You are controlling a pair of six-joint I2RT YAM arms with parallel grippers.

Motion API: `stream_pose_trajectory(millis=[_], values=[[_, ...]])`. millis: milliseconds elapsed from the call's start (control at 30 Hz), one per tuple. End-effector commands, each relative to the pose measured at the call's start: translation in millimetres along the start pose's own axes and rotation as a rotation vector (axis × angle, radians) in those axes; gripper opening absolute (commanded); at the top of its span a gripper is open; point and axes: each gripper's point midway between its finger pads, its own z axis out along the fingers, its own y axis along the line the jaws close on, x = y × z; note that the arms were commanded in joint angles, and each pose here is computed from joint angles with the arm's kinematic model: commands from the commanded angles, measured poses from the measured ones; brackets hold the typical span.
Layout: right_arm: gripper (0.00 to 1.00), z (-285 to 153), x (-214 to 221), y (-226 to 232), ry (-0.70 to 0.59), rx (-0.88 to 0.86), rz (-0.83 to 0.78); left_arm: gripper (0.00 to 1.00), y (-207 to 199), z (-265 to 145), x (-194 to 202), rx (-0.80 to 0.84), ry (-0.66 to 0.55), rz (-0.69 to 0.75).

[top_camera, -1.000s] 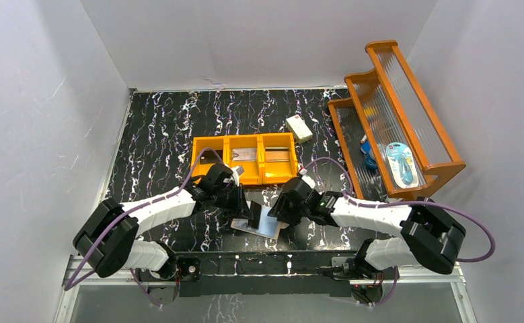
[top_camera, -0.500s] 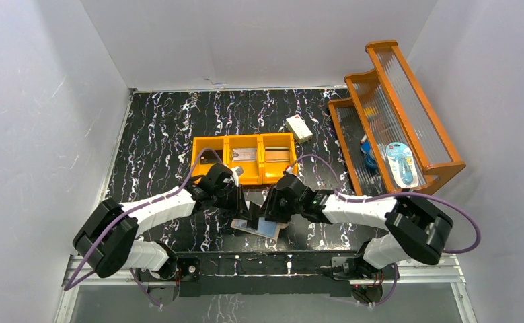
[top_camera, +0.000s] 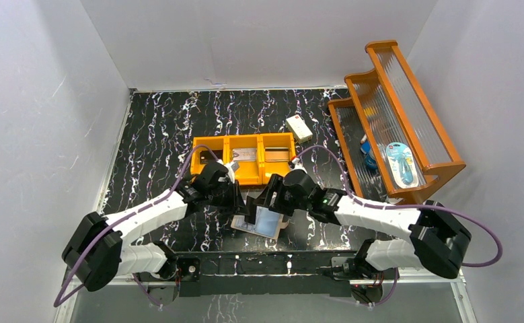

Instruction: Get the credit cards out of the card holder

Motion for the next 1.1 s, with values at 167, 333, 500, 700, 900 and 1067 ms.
stream_pose_trajectory(millis=[167,333,500,700,900,1067], values=[[0.84,-21,-8,8,-0.114,-0.202,-0.046,0.00,-5,-33,-22,0.027,-0.102,-0.023],[0.92,-38,-8,11,-0.170,-0.334,-0.041,0.00,-4,-46,-23,0.035,-0.136,-0.040],[0.98,-46,-13,-7,-0.209,-0.298,-0.008,0.00,-5,-56,-26,0.037,-0.191,-0.080],[0.98,-56,-7,2,-0.115,-0.423,-0.024,0.00,-13,-70,-34,0.077,-0.275,-0.102],[0.90,-72,-6,32,-0.053,-0.616,-0.040,0.00,-43,-81,-36,0.239,-0.290,-0.108],[0.79,-79,0,60,0.030,-0.715,-0.096,0.00,-64,-92,-36,0.332,-0.283,-0.069]])
